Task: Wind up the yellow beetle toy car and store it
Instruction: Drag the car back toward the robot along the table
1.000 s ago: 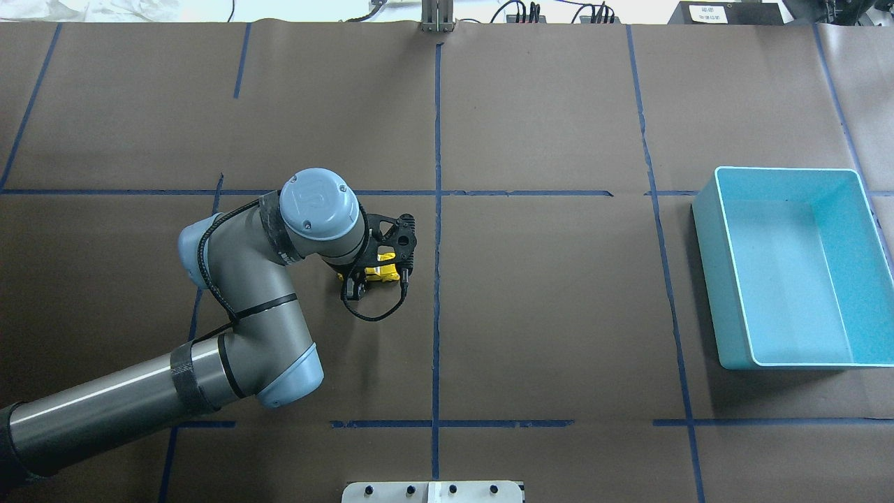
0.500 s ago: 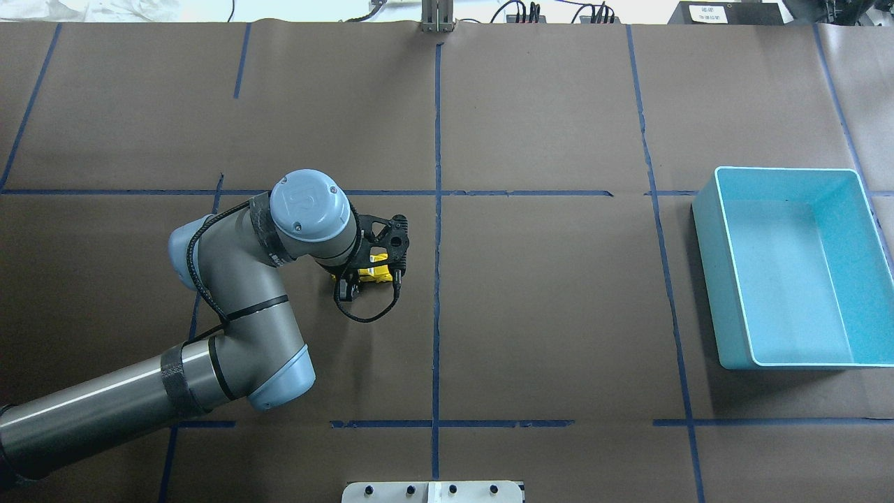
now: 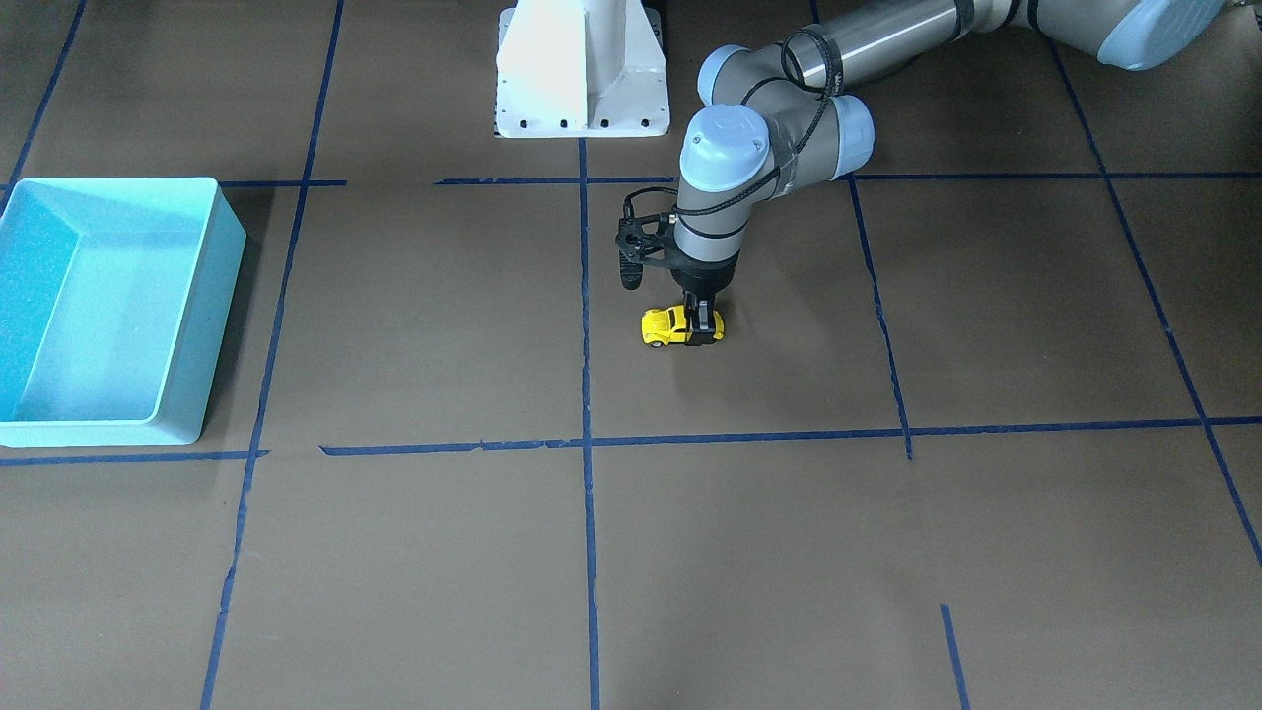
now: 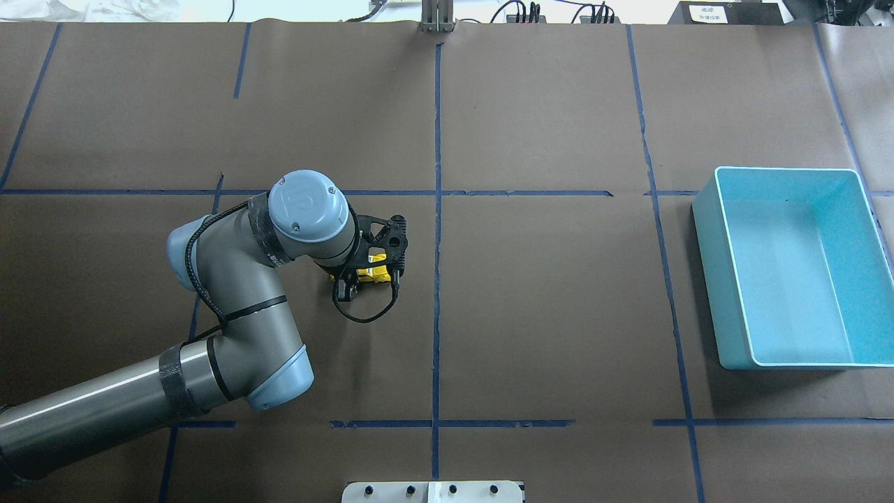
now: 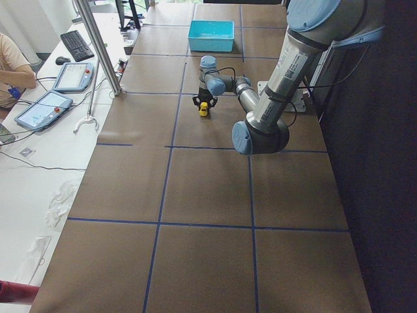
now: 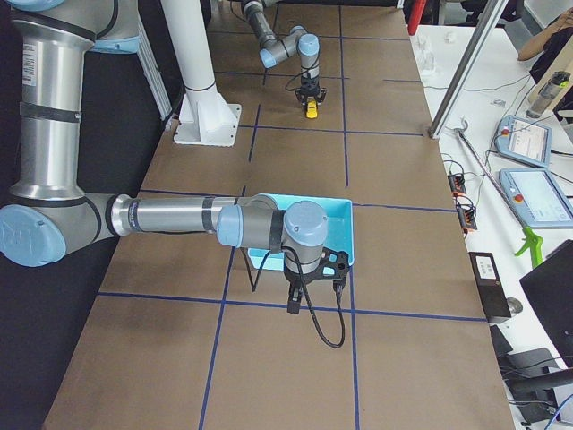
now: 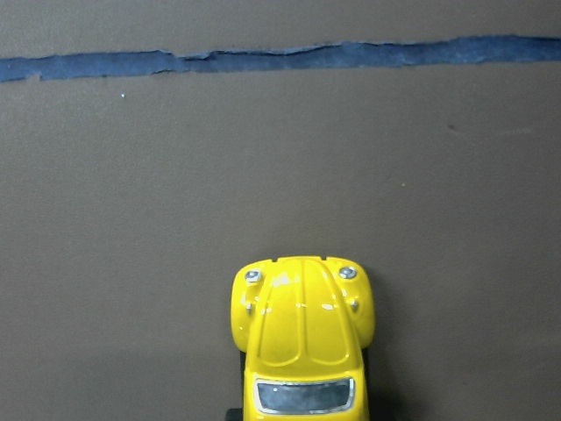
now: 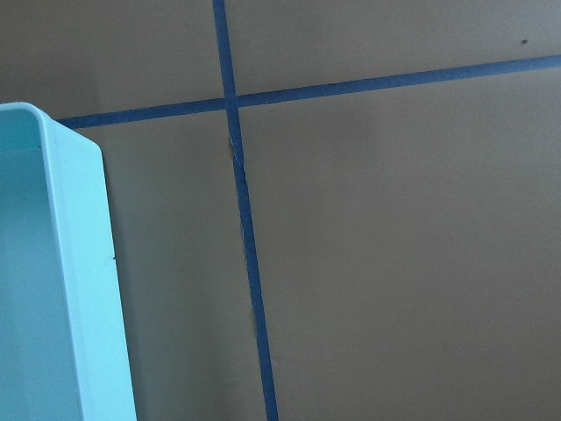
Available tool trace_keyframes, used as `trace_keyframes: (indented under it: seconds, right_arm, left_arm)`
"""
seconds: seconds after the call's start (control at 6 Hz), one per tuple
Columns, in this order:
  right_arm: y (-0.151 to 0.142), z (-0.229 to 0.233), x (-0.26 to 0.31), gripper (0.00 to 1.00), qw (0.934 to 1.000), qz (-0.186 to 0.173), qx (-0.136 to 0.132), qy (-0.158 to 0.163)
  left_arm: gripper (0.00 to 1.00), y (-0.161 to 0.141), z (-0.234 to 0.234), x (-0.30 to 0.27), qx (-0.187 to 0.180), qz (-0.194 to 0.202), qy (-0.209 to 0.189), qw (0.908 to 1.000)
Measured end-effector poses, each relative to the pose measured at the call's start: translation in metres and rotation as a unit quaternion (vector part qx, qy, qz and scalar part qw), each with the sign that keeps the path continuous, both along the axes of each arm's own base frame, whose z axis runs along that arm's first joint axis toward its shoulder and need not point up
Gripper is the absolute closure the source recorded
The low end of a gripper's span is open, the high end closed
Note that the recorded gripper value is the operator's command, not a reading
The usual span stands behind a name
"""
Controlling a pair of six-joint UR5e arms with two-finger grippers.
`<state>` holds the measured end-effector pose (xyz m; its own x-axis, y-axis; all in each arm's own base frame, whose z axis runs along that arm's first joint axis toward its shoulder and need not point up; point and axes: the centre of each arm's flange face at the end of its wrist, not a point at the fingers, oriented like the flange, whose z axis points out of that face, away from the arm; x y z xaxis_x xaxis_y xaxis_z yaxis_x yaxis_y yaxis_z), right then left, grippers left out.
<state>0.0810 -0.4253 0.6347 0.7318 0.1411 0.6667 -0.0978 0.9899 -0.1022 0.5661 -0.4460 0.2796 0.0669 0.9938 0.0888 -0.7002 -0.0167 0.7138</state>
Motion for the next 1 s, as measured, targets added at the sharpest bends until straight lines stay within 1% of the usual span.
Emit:
trace_keyframes:
  seconds: [1.0]
  right_arm:
    - [0.0001,0.0006,0.0,0.0,1.0,0.0,-0.001,0.0]
  left_arm:
    - [0.98,0.0047,0.0124,-0.009,-0.001,0.0,-0.001,1.0]
